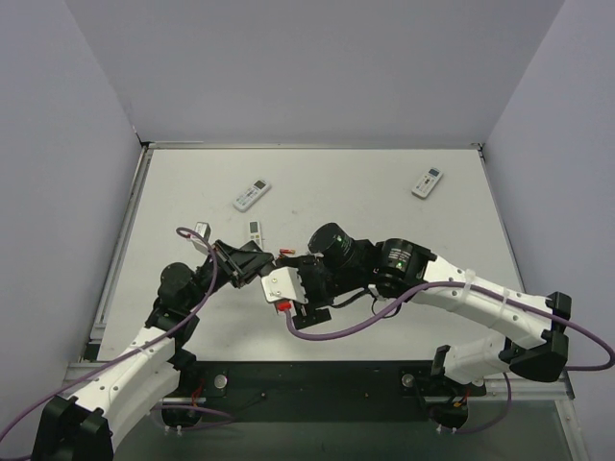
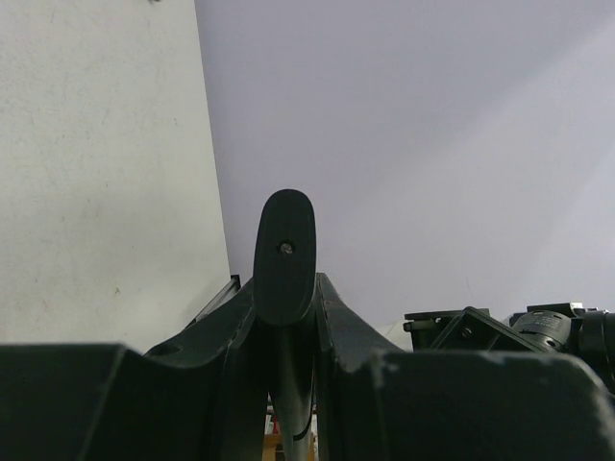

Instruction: Load the batteries into the remote control

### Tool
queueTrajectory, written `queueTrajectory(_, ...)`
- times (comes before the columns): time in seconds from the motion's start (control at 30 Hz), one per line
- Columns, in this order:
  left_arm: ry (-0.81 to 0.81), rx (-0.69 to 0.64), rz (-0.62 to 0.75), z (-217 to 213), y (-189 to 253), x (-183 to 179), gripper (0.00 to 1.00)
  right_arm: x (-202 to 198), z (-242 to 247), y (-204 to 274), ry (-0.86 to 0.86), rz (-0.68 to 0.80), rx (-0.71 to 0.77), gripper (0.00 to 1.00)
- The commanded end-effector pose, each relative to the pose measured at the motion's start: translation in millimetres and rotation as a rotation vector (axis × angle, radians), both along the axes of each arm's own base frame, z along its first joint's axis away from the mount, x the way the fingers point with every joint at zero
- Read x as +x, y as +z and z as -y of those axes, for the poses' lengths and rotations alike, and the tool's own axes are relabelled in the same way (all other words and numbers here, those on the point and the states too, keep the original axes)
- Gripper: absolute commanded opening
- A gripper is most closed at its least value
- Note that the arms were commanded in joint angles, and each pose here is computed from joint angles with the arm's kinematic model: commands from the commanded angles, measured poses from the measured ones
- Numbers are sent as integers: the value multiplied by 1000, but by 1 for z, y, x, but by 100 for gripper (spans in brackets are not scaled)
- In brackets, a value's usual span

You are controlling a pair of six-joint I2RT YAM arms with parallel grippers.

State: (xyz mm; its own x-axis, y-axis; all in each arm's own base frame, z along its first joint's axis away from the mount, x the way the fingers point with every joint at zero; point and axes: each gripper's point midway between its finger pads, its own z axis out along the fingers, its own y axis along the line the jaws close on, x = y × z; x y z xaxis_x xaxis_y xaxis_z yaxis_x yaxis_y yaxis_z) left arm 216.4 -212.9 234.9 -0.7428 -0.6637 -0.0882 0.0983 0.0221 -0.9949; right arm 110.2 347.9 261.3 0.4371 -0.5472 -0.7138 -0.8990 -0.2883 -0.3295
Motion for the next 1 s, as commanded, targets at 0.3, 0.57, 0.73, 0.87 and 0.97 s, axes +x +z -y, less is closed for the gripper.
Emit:
queueTrajectory(0.3, -45, -26, 119, 5, 40, -6, 0, 9, -23, -10, 55, 32, -12, 61)
queueTrajectory(0.57, -46, -43, 142, 4, 47, -8, 0, 19, -18, -31, 14, 57, -70, 55)
queueTrajectory(0.73, -51, -73, 156, 3, 53, -10, 0, 20, -10, -46, -11, 50, -107, 50)
queueTrajectory(0.87, -54, -90, 166, 3, 56, -11, 0, 18, -5, -54, -27, 33, -120, 49)
queueTrajectory(0.97, -50, -97, 174, 3, 59, -10, 0, 16, -5, -57, -23, 21, -119, 48)
